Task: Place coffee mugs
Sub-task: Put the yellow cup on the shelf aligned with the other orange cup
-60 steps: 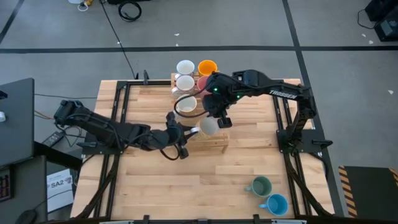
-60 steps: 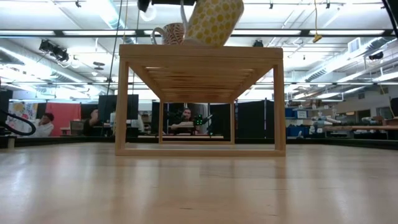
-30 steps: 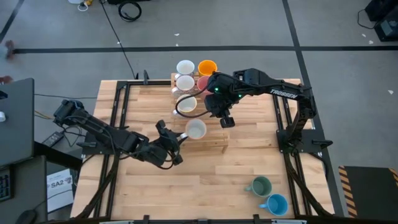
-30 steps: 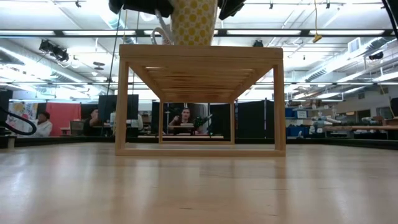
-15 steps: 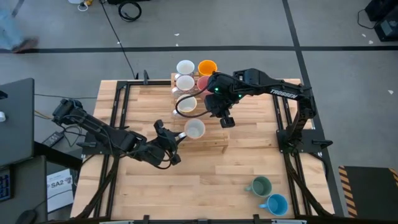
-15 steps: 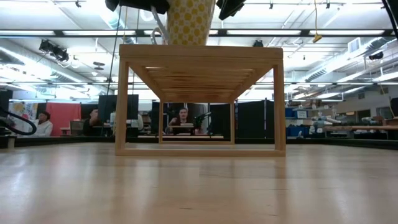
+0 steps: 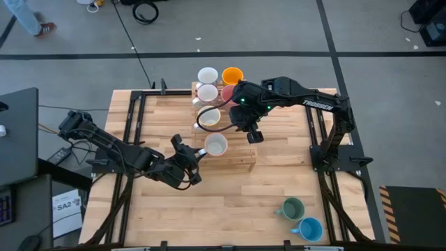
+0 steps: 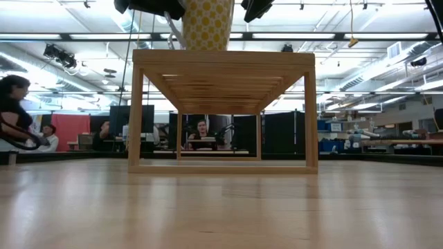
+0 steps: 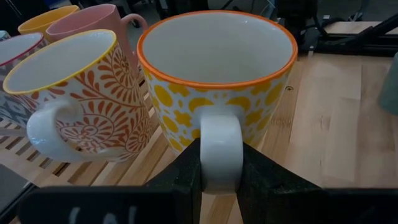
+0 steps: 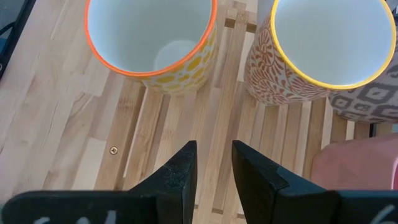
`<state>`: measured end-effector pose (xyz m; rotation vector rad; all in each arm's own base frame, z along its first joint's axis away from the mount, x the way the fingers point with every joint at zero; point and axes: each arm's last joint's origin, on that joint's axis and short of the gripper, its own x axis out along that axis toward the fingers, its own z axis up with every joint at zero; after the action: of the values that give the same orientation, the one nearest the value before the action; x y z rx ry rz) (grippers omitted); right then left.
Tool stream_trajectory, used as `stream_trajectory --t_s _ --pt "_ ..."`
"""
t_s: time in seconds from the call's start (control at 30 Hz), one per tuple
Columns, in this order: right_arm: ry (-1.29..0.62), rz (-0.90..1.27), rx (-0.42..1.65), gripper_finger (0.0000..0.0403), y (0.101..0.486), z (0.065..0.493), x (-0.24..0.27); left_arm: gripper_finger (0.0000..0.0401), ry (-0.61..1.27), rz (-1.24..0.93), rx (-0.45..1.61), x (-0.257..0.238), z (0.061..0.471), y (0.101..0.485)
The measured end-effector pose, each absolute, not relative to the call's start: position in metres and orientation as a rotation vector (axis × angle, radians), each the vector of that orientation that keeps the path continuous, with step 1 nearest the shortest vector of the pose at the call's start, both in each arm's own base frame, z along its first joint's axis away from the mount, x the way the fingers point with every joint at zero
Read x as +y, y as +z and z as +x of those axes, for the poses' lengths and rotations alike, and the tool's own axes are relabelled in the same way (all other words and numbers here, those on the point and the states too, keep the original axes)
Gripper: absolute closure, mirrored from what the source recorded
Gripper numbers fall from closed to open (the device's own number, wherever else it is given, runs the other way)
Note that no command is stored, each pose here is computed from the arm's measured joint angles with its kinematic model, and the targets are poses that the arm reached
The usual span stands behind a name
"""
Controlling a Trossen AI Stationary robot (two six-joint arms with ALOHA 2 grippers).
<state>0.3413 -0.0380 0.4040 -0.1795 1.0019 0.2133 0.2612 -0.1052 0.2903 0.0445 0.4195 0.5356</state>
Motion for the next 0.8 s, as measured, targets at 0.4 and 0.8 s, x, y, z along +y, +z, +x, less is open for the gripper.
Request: stream_trajectory --t_s 0.4,0.8 --pt "0.213 -0.180 1.002 0.0296 0.4040 0.3413 -0.0380 0.0324 0.527 0.049 0.432 -0.1052 0.2608 0.2896" --pt "0.213 -0.180 1.002 0.0296 0.4040 0.3413 -0.0380 0.0285 0.517 0.049 0.442 -0.1053 0.2607 0.2889"
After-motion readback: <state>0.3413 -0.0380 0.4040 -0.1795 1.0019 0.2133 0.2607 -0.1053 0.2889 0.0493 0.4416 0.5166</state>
